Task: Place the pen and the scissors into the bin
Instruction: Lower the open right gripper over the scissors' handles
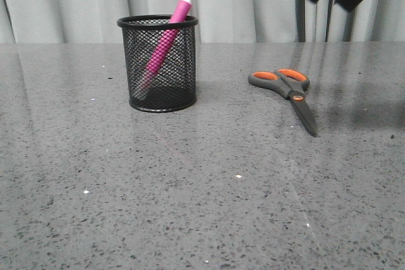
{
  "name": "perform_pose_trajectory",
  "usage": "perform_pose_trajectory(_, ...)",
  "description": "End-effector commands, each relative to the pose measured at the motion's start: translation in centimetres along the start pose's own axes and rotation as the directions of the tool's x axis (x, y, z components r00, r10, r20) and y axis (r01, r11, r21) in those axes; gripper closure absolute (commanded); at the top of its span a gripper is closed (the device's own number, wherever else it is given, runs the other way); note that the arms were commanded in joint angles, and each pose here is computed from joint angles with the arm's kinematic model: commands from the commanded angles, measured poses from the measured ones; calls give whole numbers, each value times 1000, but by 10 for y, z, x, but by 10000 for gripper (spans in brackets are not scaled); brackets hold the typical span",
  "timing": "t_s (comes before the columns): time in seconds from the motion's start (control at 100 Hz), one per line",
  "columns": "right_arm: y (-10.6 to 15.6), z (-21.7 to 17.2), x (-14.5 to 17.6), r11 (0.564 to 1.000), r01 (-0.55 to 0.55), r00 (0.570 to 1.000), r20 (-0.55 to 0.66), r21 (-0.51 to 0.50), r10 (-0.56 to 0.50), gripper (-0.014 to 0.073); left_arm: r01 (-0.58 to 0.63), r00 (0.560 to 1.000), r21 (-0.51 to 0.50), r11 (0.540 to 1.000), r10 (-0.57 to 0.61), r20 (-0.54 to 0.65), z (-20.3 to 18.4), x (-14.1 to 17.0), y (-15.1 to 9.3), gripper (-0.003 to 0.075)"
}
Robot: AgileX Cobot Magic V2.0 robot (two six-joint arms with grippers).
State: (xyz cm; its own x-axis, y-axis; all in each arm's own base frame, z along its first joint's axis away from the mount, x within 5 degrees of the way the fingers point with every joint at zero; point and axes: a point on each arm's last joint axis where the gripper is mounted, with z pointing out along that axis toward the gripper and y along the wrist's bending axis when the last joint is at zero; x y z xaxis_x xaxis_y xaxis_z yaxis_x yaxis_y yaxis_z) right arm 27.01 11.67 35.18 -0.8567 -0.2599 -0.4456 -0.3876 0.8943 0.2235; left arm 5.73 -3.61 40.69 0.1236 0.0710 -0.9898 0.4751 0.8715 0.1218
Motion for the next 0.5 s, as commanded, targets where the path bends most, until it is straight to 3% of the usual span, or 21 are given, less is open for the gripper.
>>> perform_pose_trajectory(0.0, 6, -10, -8, 1000, 19, 998, 62, 8, -19, 271, -2, 998, -35, 999, 4, 66, -7, -12, 2, 741)
perform_pose_trajectory(0.18, 0, -4, -11, 998, 27, 998, 59, 55, -30, 231, -9, 1000, 0, 1000, 9, 28, -15, -8, -3, 741)
perform_pose_trajectory(0.49, -9, 24, -14, 992, -79, 996, -29, 98, 82, 231, 22, 999, 45, 999, -21, -29, -17, -3, -7, 741)
